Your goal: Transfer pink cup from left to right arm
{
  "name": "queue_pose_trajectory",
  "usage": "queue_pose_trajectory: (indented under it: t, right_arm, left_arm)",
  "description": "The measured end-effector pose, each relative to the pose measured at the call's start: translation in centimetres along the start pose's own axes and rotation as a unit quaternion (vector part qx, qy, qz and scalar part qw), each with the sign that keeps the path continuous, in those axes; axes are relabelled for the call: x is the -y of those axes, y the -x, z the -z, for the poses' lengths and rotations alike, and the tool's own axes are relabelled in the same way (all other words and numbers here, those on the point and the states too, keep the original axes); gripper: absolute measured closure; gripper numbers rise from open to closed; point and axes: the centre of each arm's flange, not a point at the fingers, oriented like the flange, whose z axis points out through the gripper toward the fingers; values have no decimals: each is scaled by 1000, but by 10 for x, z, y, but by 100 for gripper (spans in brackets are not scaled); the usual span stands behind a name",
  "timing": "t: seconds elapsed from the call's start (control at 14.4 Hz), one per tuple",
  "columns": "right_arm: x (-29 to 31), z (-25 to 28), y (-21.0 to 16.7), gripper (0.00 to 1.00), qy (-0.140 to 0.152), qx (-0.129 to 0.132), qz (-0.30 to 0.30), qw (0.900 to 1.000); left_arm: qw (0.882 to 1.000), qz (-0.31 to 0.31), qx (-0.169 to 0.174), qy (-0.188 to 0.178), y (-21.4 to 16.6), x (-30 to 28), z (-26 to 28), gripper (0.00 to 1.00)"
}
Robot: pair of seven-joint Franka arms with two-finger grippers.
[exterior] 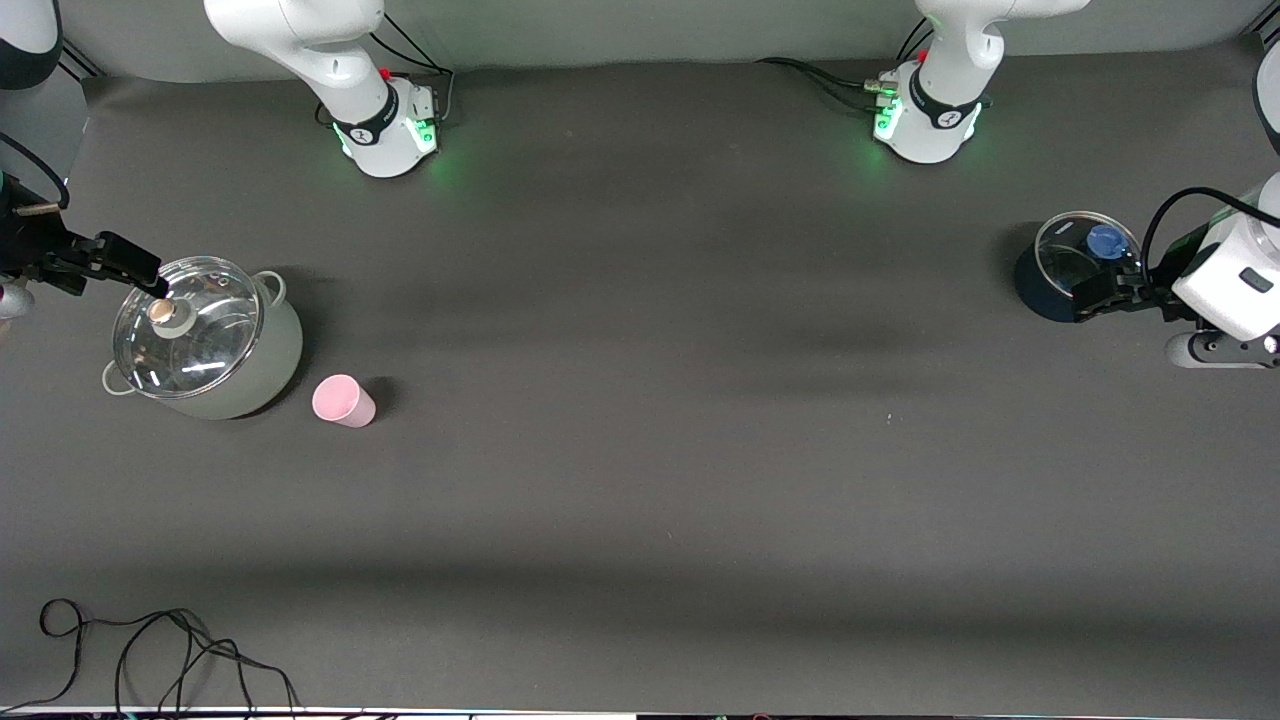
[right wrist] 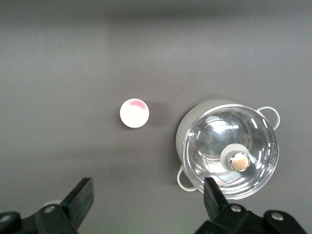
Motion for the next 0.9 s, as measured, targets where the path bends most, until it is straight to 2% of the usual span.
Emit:
queue_pose_trajectory:
  t: [0.14, 0.28, 0.42, 0.69, 0.9]
  right_arm:
    - [4, 2, -6, 0, -8, -12, 1, 1000]
    - [13, 0, -11, 0, -43, -18, -1, 999]
    - [17, -5, -13, 0, -56, -12, -1, 998]
    - [17, -16, -7, 0, -57, 21, 11, 998]
    - [17, -22, -5, 0, -57, 31, 16, 998]
  left_arm:
    - [1000, 0, -1, 0, 0, 0, 1, 0]
    - [1000, 0, -2, 0, 0, 0, 2, 0]
    - [1000, -1, -3, 0, 0, 0, 2, 0]
    - [1000, -1, -4, 0, 0, 0, 3, 0]
    - [1000, -1, -4, 0, 0, 0, 4, 0]
